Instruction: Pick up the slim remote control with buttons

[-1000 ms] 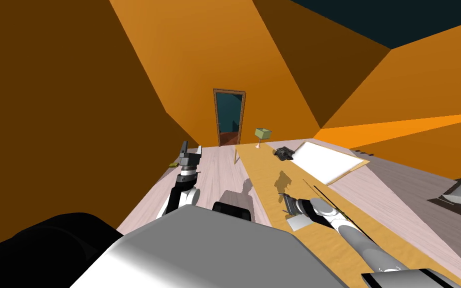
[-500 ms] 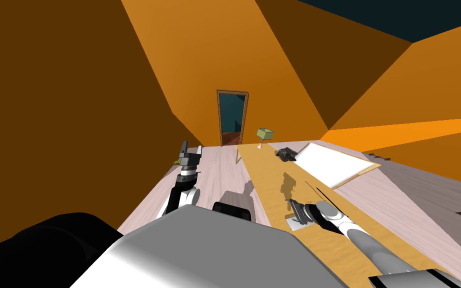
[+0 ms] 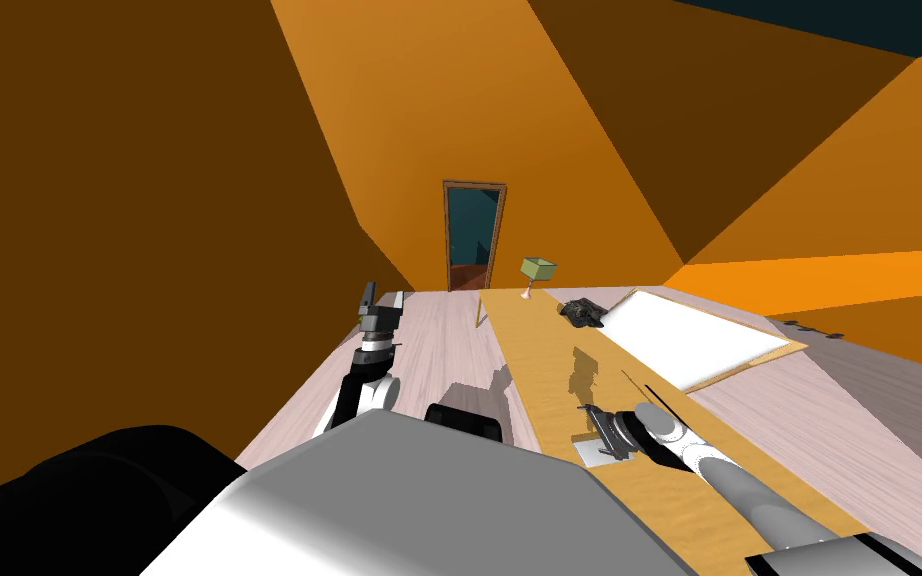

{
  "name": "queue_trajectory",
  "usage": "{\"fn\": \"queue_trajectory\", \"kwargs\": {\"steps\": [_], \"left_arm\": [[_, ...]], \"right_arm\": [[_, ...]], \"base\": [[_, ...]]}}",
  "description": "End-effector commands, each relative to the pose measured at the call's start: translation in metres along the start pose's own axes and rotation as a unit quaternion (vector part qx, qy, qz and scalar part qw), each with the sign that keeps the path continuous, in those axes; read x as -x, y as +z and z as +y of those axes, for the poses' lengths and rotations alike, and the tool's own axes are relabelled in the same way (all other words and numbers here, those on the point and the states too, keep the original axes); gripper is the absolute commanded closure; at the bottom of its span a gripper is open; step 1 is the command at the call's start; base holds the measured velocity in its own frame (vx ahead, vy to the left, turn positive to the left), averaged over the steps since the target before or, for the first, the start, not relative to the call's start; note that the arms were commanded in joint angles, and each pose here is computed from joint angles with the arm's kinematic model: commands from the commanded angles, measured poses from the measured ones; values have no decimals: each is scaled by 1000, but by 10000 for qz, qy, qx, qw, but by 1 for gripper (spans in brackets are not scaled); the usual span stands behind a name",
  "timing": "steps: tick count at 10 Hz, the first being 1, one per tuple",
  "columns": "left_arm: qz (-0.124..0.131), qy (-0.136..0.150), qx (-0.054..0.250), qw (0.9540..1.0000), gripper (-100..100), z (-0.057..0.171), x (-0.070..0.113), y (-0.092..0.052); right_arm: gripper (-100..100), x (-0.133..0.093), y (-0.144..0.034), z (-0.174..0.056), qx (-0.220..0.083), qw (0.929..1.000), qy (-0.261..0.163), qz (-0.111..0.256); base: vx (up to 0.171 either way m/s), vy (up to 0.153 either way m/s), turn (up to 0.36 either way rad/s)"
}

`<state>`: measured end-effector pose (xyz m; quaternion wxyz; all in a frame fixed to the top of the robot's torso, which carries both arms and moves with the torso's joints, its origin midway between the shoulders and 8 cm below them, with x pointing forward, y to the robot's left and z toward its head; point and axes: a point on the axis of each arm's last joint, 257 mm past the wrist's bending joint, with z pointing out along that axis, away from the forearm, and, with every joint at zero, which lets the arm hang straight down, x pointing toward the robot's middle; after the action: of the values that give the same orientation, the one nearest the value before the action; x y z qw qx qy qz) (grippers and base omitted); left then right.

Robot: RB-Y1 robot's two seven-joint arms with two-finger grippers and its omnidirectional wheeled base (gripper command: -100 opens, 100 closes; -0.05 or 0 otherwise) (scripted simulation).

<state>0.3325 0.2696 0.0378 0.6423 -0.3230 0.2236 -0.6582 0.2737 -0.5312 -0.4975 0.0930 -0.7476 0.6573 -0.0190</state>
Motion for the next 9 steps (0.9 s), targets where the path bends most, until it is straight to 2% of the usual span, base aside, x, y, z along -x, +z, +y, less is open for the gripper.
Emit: {"fn": "queue_trajectory", "kwargs": {"steps": [1, 3, 5, 7, 9], "left_arm": [[0, 0, 0, 10000, 0, 0, 0, 0], [0, 0, 0, 10000, 0, 0, 0, 0], [0, 0, 0, 10000, 0, 0, 0, 0], [0, 0, 0, 10000, 0, 0, 0, 0], [0, 0, 0, 10000, 0, 0, 0, 0]], "right_arm": [[-100, -5, 2, 6, 39, 10000, -72, 29], [-100, -18, 0, 28, 198, 9996, 127, 138], [-100, -30, 1, 53, 512, 9982, -37, 301], [-100, -30, 1, 53, 512, 9982, -37, 301], [-100, -32, 7, 79, 813, 9958, -198, 372]], "base": [[0, 0, 0], [5, 6, 0], [-17, -21, 150], [-13, -23, 16], [-5, -15, 124]]}}
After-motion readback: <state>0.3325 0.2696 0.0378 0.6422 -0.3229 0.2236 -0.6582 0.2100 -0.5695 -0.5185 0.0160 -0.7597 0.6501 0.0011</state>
